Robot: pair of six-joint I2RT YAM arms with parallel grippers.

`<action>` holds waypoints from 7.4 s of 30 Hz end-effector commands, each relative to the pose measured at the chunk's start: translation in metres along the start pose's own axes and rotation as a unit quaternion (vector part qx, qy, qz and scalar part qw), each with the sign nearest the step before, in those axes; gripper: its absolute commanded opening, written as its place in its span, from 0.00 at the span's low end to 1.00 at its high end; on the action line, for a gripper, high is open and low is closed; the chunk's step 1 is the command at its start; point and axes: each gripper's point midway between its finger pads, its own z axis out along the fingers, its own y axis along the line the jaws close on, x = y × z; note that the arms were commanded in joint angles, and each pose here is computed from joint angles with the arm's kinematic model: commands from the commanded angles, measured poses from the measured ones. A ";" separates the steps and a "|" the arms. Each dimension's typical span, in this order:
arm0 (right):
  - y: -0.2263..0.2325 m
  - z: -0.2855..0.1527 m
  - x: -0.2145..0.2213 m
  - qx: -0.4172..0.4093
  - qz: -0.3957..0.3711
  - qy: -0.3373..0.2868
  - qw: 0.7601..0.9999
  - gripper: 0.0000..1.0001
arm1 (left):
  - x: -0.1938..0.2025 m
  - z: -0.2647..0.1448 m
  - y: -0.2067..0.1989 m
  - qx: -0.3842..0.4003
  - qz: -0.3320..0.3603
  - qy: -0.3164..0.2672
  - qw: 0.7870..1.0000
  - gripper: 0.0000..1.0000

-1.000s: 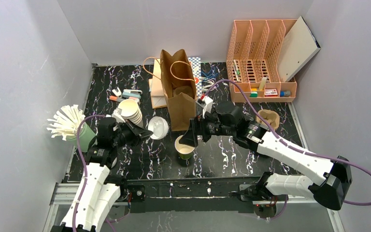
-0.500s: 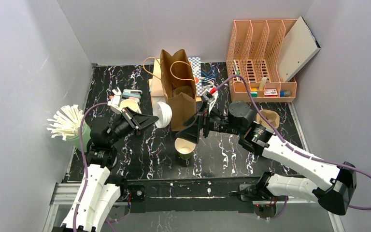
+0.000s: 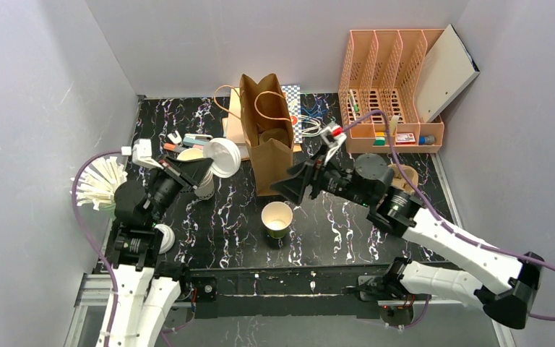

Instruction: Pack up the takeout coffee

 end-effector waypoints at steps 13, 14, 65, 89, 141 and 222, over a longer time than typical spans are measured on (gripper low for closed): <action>-0.027 -0.050 -0.048 0.116 -0.034 -0.128 0.984 0.98 | -0.027 -0.046 0.087 -0.210 0.179 -0.106 0.955 0.00; -0.027 -0.050 -0.047 0.117 -0.033 -0.128 0.984 0.98 | -0.031 -0.049 0.086 -0.215 0.185 -0.111 0.953 0.00; -0.036 -0.089 -0.060 0.173 -0.059 -0.150 0.972 0.98 | 0.018 -0.020 0.020 -0.459 0.701 -0.115 0.533 0.00; -0.039 -0.082 -0.057 0.177 -0.053 -0.140 0.973 0.98 | 0.122 0.014 0.084 -0.304 0.814 -0.018 0.495 0.06; -0.111 -0.048 0.065 0.304 -0.009 0.139 0.942 0.79 | 0.184 -0.038 0.155 -0.402 0.286 0.299 0.817 0.39; -0.104 -0.033 0.033 0.146 -0.029 0.152 0.977 0.83 | 0.157 -0.005 0.067 -0.245 0.188 0.326 0.893 0.00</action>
